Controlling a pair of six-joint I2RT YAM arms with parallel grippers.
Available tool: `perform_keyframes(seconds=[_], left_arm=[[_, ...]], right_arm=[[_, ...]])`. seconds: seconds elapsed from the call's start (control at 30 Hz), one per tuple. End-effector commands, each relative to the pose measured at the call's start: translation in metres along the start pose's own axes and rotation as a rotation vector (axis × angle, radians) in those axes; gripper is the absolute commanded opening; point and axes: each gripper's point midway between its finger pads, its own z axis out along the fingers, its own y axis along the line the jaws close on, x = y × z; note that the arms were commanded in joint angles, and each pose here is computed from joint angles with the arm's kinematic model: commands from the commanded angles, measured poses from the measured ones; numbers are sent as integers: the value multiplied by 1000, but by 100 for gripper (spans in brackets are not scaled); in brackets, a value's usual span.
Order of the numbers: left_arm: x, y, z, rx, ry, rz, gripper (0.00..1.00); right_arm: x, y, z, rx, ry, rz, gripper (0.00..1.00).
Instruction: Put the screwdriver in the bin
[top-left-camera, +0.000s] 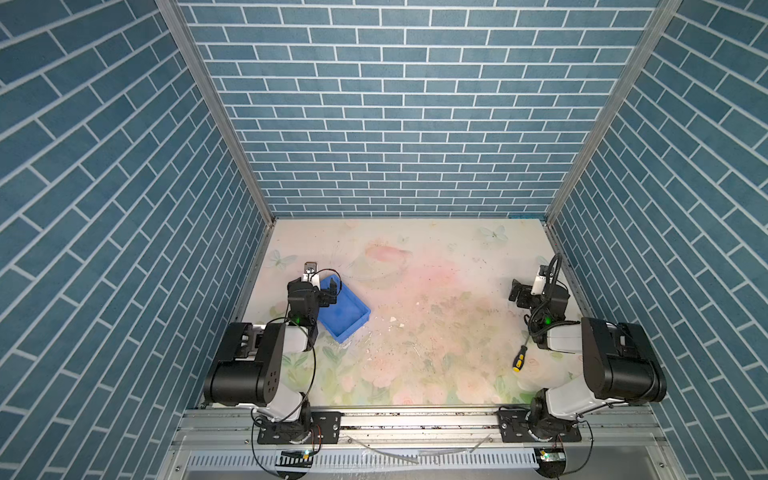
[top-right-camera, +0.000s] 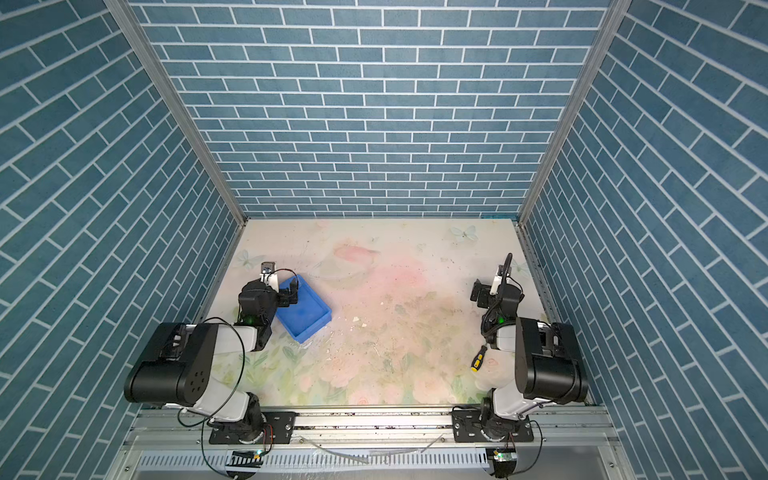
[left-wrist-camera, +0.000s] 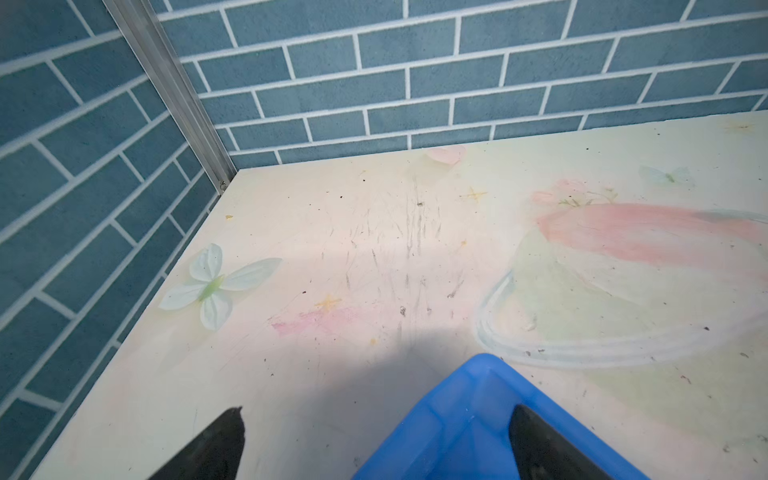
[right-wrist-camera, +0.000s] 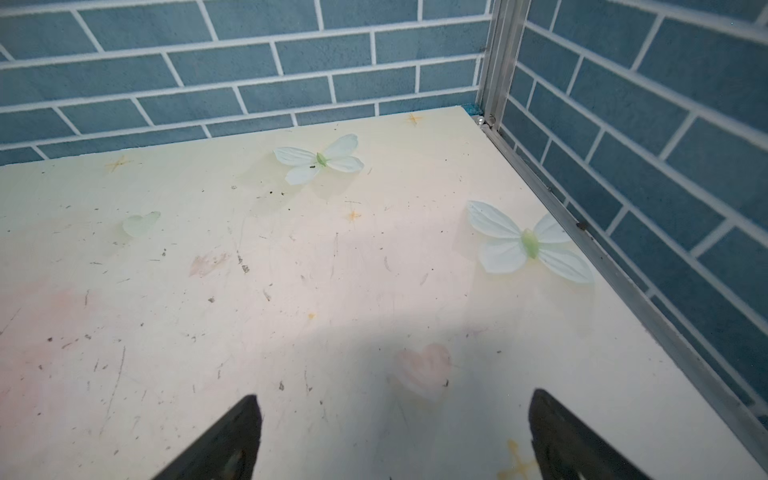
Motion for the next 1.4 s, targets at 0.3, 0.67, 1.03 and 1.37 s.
perform_keyframes(seconds=[0.3, 0.67, 1.03, 1.37], left_arm=[[3, 1, 1, 0, 9, 4, 100], [2, 0, 1, 2, 8, 3, 100], [-13, 11, -20, -56, -67, -14, 100], [-63, 3, -60, -34, -130, 10, 100]], right_arm=[[-3, 10, 3, -57, 11, -26, 99], [-3, 13, 4, -70, 15, -33, 99], [-25, 12, -13, -59, 7, -29, 99], [-55, 17, -45, -82, -6, 39, 99]])
